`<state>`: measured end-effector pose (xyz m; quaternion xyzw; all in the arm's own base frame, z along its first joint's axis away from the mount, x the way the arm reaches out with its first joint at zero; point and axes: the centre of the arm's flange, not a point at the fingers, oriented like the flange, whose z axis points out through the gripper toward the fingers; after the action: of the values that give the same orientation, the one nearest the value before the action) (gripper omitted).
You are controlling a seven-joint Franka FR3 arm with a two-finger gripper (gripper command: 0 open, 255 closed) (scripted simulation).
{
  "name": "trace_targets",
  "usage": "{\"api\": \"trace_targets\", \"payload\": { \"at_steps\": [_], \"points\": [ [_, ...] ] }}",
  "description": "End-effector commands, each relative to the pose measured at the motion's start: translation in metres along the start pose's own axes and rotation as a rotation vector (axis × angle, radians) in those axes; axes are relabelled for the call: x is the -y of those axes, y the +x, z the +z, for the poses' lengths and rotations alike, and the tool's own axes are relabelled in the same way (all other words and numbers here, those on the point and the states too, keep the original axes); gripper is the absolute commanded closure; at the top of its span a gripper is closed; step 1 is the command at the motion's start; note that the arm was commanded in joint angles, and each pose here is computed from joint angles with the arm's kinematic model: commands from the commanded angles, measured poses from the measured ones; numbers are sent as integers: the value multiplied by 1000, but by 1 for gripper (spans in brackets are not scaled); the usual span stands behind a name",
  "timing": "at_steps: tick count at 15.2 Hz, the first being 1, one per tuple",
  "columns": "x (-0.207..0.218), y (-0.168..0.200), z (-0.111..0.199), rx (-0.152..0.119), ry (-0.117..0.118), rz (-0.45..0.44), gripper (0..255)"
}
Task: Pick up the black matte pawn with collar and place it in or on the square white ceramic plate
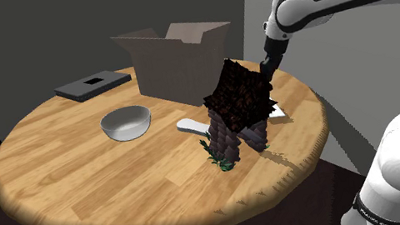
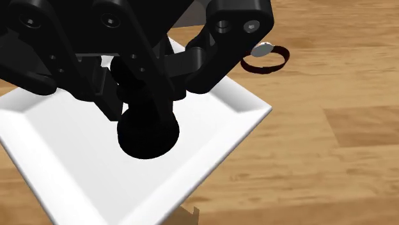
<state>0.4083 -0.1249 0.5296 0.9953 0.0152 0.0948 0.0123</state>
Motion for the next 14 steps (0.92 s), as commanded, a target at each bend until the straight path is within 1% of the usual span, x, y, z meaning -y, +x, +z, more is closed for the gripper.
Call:
{"api": "trace_targets", "payload": {
  "at_steps": [1,5,14],
  "points": [
    [12,22,2,-1,0,0,255],
    [41,70,9,-1,0,0,255],
    [42,61,55,-1,0,0,255]
  ]
}}
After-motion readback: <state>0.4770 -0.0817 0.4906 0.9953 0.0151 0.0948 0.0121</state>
